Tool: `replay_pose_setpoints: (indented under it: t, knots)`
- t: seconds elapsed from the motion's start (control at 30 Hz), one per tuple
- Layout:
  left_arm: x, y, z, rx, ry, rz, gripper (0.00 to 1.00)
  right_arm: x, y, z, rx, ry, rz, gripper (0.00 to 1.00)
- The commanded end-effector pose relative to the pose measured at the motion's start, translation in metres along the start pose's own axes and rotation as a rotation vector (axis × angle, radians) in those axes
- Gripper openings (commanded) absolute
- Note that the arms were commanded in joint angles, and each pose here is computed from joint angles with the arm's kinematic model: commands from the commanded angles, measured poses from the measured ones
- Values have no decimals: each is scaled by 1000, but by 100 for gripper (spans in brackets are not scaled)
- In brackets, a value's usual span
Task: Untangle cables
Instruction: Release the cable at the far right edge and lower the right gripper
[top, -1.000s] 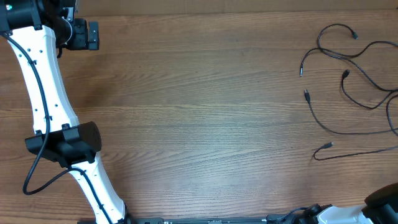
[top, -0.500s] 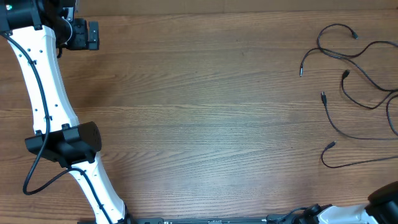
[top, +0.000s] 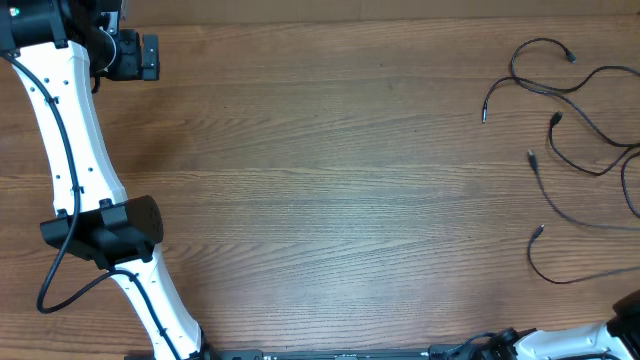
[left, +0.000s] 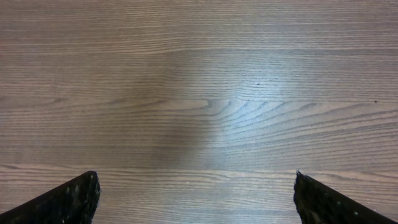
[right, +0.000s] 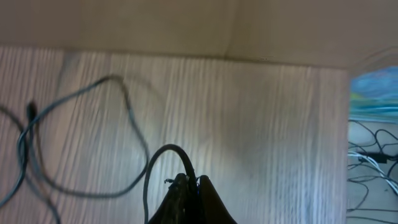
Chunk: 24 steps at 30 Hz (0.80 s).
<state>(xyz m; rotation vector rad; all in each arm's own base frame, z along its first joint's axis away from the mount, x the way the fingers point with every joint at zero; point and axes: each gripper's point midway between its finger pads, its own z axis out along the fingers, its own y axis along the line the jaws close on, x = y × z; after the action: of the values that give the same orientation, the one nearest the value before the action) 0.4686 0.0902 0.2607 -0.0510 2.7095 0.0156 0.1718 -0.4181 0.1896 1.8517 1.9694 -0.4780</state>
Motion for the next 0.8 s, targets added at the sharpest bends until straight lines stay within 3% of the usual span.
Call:
replay_pose_setpoints:
  t: [0.0,0.23,0.3,0.4,0.43,0.53,0.77]
  knots:
    - [0,-4,7,11,10,-1,100,-7,-23,16,53,0,35,4]
    - [0,-4,7,12,10,-1,99,-11,-23,34,-5,13,69,4]
    - [0,-4,7,12,10,-1,100,-12,-21,34,-18,13,70,14]
    - [0,-4,7,11,10,-1,100,-15,-20,34,-23,-1,72,66]
    - [0,-4,7,12,10,-1,100,-15,-20,34,-23,-2,72,78]
    - [0,-4,7,12,10,-1,99,-15,-19,34,-28,0,80,98]
    - [-1,-4,7,12,9,-1,100,-7,12,30,-206,57,78,100]
